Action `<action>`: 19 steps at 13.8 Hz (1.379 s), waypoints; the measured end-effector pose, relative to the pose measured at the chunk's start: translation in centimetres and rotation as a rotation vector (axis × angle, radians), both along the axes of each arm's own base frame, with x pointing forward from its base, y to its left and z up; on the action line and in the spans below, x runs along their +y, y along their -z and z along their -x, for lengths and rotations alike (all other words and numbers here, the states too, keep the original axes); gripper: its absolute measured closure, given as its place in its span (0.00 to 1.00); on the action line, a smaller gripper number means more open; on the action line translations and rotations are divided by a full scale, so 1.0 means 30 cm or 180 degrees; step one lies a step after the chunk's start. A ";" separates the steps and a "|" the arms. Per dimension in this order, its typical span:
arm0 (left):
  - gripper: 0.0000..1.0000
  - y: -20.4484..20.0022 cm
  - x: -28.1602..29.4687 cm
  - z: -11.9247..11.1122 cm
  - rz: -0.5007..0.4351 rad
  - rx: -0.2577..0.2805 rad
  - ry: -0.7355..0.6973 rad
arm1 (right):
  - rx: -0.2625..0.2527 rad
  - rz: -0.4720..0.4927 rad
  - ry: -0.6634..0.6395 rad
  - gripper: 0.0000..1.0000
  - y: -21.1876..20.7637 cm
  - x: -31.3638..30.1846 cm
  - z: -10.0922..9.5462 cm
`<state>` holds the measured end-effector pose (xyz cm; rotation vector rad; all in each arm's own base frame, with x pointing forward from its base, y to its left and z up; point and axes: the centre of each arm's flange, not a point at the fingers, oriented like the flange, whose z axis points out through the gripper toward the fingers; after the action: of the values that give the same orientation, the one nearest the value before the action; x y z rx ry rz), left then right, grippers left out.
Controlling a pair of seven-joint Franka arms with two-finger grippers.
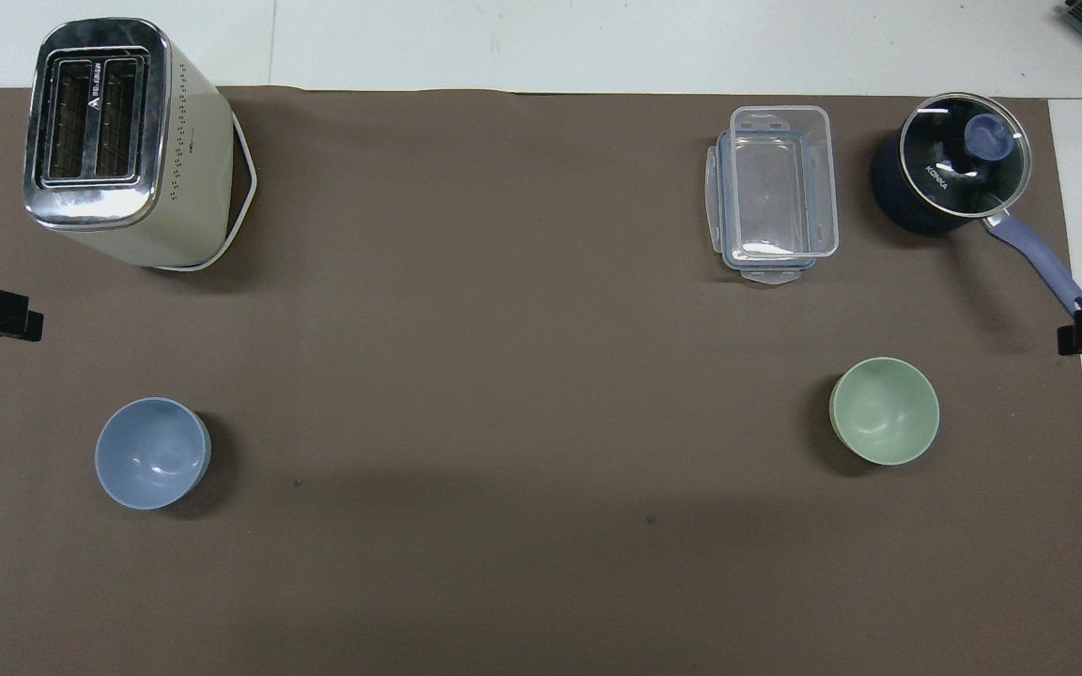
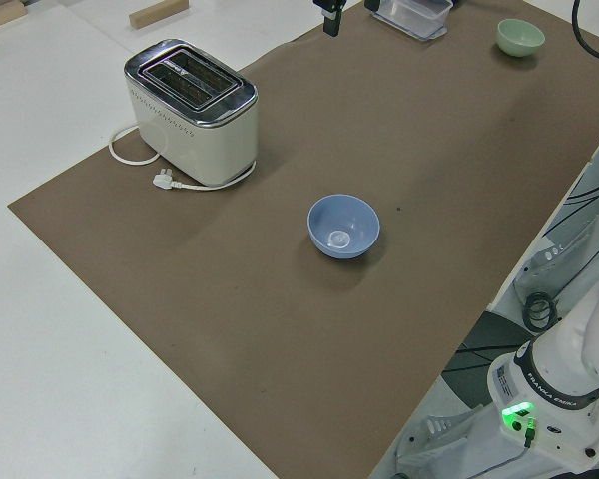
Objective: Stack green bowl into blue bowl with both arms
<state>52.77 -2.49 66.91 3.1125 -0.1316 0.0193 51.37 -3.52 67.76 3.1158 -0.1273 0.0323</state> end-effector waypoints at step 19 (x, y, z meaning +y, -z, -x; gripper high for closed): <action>0.00 -0.003 -0.001 -0.004 0.0001 -0.0033 0.0005 | 0.0064 -0.0008 -0.0005 0.00 0.004 0.004 0.011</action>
<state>52.88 -2.50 67.01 3.1122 -0.1342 0.0353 51.05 -3.40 67.65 3.1179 -0.1245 0.0009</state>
